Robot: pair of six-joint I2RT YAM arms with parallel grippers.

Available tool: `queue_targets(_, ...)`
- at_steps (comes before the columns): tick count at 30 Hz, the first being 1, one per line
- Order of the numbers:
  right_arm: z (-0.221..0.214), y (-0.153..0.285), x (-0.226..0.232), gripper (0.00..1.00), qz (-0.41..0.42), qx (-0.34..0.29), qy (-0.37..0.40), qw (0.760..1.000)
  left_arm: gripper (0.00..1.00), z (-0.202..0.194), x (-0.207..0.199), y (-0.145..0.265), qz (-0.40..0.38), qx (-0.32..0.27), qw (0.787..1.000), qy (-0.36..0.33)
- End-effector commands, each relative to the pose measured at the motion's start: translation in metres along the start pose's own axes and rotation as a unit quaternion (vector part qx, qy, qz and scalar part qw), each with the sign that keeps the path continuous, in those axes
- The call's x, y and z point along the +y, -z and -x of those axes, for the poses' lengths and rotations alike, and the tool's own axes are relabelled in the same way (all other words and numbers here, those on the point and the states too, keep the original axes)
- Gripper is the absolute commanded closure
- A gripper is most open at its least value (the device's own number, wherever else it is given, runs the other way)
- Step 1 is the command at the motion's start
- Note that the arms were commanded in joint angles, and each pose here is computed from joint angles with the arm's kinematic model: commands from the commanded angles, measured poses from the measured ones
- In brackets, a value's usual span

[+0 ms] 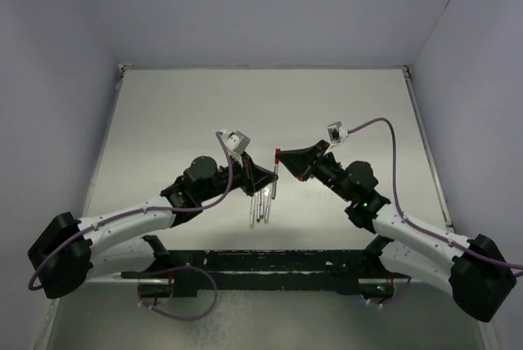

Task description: Insert the pens into the pen caps

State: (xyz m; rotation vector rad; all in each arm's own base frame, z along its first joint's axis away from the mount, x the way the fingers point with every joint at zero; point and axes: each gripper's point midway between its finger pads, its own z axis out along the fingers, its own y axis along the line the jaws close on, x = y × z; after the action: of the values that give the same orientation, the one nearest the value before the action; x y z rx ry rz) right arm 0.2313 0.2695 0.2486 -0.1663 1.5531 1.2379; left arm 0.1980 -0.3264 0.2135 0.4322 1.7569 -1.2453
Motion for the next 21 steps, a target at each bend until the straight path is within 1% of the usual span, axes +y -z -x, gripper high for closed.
queue_targets(1,-0.037,0.009,-0.018,1.00,-0.043,0.077,0.014,0.996,1.00,0.095,-0.044,0.007,-0.041,-0.148,0.986,-0.061)
queue_targets(10,-0.058,0.014,-0.030,1.00,-0.082,0.118,0.031,0.989,1.00,0.115,-0.050,0.008,-0.042,-0.175,0.980,-0.081)
queue_targets(21,-0.082,0.015,-0.033,1.00,-0.100,0.155,0.044,0.982,1.00,0.131,-0.053,0.015,-0.034,-0.200,0.974,-0.099)
